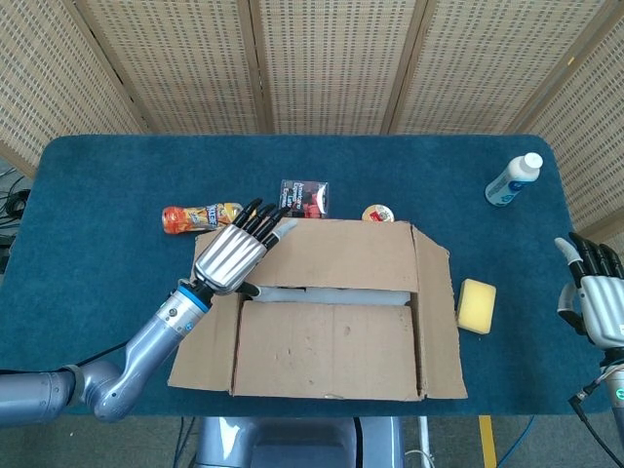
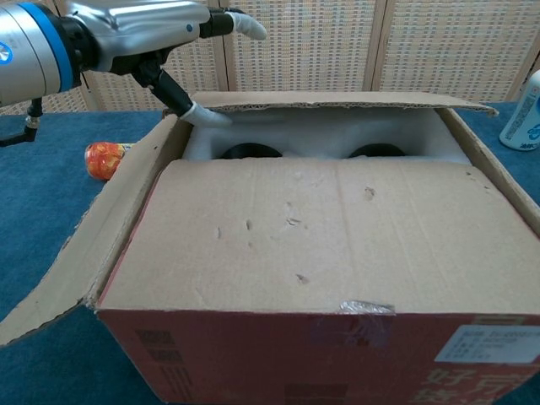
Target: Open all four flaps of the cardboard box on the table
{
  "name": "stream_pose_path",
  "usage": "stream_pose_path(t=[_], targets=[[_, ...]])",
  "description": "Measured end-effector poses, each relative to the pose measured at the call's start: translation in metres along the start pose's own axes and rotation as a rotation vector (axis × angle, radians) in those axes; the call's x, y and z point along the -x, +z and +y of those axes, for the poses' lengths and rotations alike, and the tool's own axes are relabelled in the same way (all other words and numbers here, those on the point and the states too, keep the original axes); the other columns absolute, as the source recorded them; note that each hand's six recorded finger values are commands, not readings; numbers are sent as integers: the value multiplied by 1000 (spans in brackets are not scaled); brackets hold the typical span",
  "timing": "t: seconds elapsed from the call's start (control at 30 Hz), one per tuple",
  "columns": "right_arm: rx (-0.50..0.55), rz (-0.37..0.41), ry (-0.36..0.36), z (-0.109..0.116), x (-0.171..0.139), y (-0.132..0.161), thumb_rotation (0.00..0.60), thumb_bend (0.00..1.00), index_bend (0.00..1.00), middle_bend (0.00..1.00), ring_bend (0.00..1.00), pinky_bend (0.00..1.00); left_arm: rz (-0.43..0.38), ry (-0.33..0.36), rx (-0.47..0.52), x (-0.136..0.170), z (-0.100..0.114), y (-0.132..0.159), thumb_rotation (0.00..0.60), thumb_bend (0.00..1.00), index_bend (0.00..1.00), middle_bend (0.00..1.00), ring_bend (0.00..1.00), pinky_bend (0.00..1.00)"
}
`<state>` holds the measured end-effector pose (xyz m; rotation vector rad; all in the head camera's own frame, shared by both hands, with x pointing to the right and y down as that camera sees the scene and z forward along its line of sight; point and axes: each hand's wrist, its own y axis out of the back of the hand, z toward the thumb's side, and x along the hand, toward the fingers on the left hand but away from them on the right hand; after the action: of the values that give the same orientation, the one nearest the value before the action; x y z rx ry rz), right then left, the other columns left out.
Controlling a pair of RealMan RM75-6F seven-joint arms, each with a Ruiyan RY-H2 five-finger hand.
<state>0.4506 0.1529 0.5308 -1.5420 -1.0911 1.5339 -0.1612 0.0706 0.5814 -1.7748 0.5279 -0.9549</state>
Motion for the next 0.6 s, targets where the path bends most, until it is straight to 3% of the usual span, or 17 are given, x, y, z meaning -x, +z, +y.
stream_pose_path(t=[0.6], targets=[[4, 5, -6, 3, -2, 1, 600, 852, 56, 29, 0, 0, 87, 189, -46, -35, 64, -36, 396, 239, 0, 0, 0, 0]])
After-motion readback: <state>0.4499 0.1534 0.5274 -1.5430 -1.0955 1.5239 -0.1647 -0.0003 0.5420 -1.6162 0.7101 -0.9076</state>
